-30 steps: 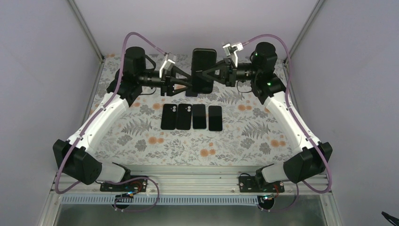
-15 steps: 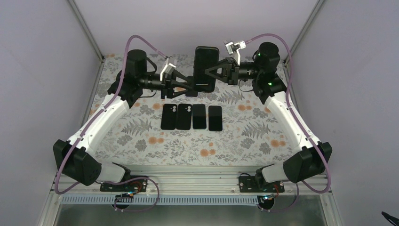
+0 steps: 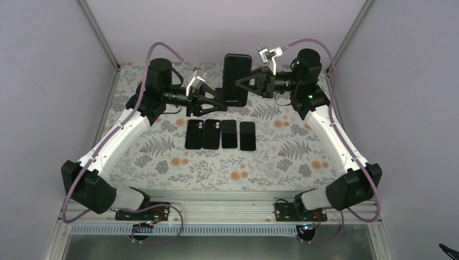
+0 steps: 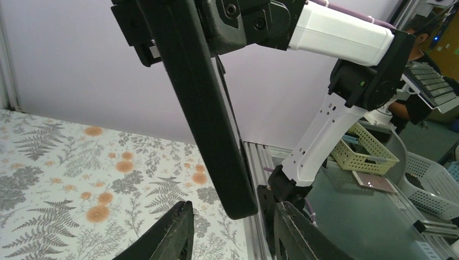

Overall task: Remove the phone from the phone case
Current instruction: Remove the phone case from the phone.

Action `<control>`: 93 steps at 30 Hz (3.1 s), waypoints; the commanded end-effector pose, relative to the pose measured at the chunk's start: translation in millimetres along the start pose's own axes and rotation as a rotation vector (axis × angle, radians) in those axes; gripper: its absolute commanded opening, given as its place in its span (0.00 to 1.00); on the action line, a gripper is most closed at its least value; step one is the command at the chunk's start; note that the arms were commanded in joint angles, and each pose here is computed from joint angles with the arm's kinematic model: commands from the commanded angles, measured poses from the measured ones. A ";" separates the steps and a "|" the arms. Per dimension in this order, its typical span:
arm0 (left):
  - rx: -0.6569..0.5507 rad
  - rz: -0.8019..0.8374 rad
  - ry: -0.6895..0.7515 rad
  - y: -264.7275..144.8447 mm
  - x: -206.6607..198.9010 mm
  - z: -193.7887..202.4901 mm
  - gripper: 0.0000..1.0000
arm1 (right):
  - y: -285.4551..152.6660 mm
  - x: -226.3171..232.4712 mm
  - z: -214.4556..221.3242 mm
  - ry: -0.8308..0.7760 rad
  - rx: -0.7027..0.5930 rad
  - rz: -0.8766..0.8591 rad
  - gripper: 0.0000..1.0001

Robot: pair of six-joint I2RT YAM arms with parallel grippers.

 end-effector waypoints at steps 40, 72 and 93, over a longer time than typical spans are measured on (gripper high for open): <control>0.056 -0.290 -0.002 -2.9 44.1 7.4 0.09 | 2.7 47.2 14.9 -0.082 0.114 -0.190 0.04; 0.013 -0.303 -0.038 -9.9 52.1 -5.8 0.20 | 10.5 42.5 23.8 -0.087 0.138 -0.201 0.04; -0.043 -0.332 0.029 -21.7 52.0 -45.6 0.34 | 23.2 24.9 47.1 -0.021 0.169 -0.207 0.04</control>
Point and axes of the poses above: each gripper's point midway between its finger pads, its own y axis out along the fingers, its own x axis along the line the jaws close on, z = x × y, the point moved 5 cm from there along -y, back along the fingers, and after that the axes turned 9 degrees about y, right-handed, at the moved point
